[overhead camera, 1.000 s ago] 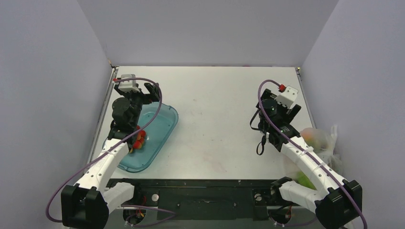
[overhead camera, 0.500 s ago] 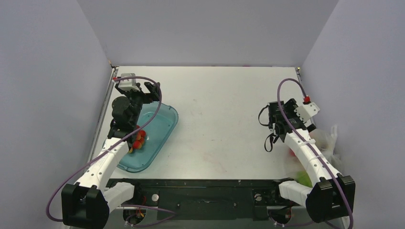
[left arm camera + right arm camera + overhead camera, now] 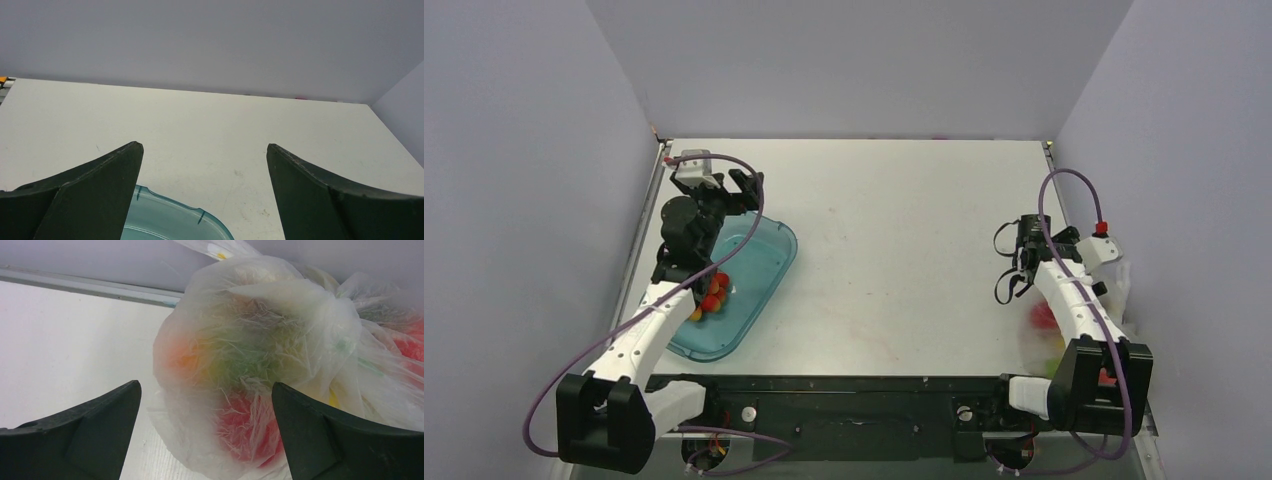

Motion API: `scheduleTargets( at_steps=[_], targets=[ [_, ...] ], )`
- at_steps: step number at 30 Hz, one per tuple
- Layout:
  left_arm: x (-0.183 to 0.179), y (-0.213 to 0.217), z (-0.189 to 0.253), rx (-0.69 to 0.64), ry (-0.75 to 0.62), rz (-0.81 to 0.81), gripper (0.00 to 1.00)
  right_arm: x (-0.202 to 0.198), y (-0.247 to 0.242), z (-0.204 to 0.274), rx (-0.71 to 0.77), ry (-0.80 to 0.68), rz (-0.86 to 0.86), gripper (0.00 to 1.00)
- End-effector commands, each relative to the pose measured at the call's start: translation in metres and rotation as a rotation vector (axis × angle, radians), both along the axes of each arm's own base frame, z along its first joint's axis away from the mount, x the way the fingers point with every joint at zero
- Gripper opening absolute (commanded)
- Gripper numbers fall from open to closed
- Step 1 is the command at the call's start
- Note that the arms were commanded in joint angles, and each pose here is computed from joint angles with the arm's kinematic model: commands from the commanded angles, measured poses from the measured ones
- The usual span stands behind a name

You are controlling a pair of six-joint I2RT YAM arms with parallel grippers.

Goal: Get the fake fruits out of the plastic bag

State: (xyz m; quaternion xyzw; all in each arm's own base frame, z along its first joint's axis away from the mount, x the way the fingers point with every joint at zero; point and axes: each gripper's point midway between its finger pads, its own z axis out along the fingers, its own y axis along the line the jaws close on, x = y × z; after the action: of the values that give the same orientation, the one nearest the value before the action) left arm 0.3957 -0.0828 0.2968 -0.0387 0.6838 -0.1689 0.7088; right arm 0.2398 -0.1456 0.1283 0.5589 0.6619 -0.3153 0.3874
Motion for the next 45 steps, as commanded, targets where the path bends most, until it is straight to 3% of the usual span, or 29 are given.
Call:
scheduleTargets(
  at_steps=[1,8,16,18,19,21,24,26,36,41,45],
  targets=[
    [0.004,-0.005,0.031,-0.025,-0.068,-0.032,0.93,0.005,-0.006,-0.006,0.027,-0.033,-0.025,1.0],
    [0.006,-0.009,0.029,-0.033,-0.055,-0.055,0.93,0.002,-0.007,-0.025,0.068,-0.013,-0.035,0.96],
    [0.008,-0.005,0.029,-0.05,-0.048,-0.055,0.93,0.017,0.0,-0.041,0.122,0.041,0.032,0.82],
    [0.009,-0.005,0.028,-0.053,-0.045,-0.057,0.92,0.019,0.001,-0.043,0.128,0.051,0.044,0.68],
    [0.009,-0.005,0.027,-0.055,-0.042,-0.058,0.92,0.021,0.003,-0.044,0.133,0.056,0.055,0.48],
    [0.01,-0.004,0.027,-0.06,-0.04,-0.057,0.91,0.024,0.006,-0.045,0.134,0.064,0.074,0.2],
    [0.012,-0.002,0.028,-0.078,-0.036,-0.063,0.9,0.035,0.014,-0.039,0.107,0.076,0.13,0.14],
    [0.013,-0.001,0.027,-0.085,-0.03,-0.065,0.89,0.042,0.021,-0.032,0.062,0.089,0.169,0.02],
    [0.02,0.004,0.02,-0.097,-0.003,-0.065,0.88,0.095,0.092,-0.004,-0.17,0.218,0.493,0.0],
    [0.022,0.005,0.019,-0.097,0.004,-0.065,0.88,0.12,0.164,-0.007,-0.227,0.299,0.783,0.0],
    [0.022,0.004,0.019,-0.091,0.006,-0.065,0.88,0.124,0.23,-0.027,-0.171,0.379,1.135,0.0]
  ],
)
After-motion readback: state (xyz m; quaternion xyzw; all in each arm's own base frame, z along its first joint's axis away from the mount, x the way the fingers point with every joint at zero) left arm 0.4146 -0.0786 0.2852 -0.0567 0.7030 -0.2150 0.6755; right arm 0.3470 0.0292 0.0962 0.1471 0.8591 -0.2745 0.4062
